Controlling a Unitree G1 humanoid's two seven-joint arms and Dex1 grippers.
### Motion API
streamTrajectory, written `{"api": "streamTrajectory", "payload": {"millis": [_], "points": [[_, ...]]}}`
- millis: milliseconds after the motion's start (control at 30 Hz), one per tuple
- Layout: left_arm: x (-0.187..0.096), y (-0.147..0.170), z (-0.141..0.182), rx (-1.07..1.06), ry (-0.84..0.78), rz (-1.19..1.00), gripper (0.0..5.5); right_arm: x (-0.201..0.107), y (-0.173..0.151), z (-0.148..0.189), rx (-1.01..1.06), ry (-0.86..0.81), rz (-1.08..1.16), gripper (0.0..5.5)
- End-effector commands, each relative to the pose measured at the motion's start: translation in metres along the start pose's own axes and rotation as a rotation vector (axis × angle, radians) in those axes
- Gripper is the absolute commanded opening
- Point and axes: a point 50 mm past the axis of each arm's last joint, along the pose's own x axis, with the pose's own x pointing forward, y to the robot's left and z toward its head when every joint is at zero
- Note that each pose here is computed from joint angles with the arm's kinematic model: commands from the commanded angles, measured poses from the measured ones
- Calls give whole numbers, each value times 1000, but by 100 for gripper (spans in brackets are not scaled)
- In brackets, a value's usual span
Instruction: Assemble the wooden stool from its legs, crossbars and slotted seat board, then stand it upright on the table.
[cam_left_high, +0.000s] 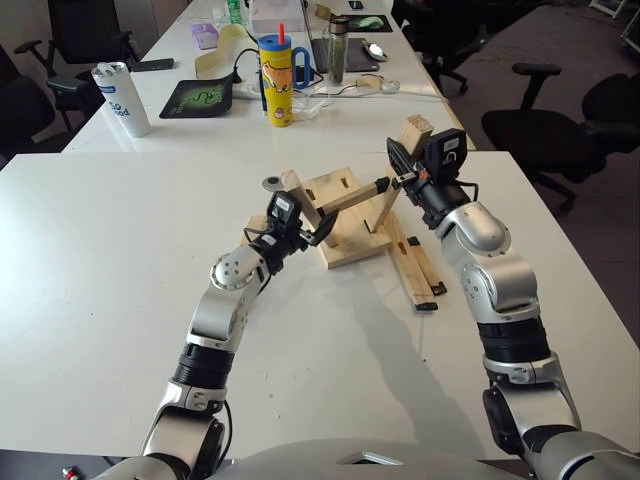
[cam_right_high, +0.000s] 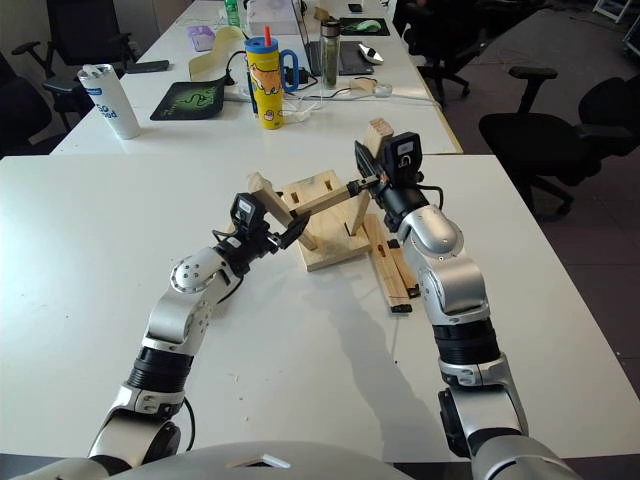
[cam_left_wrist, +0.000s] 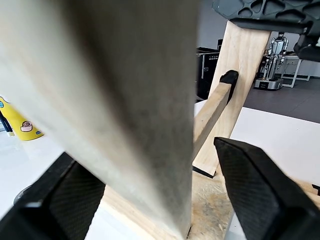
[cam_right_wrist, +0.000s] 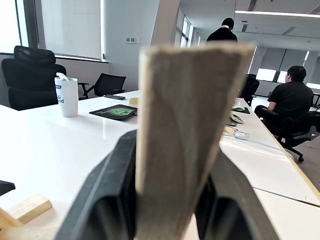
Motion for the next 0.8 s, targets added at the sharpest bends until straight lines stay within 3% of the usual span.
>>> {"api": "streamTrajectory", "payload": {"millis": [33,167,300,600,633,800], "points": [[13,-8,35,39,-120,-40,360,-39,-2,-101,123,570,-65,111],[15,-6,45,40,-154,-27,360,-41,7,-105,220,583,-80,111],[17,-6,49,45,-167,-29,360,-39,13,-108,451,586,-123,109],[14,-1,59,92,-208,3,360,-28,4,-90,338,437,-164,104],[14,0,59,92,-209,7,360,-27,2,-87,325,419,-174,140],[13,1,58,88,-211,21,360,-25,0,-85,292,402,-179,215]]}}
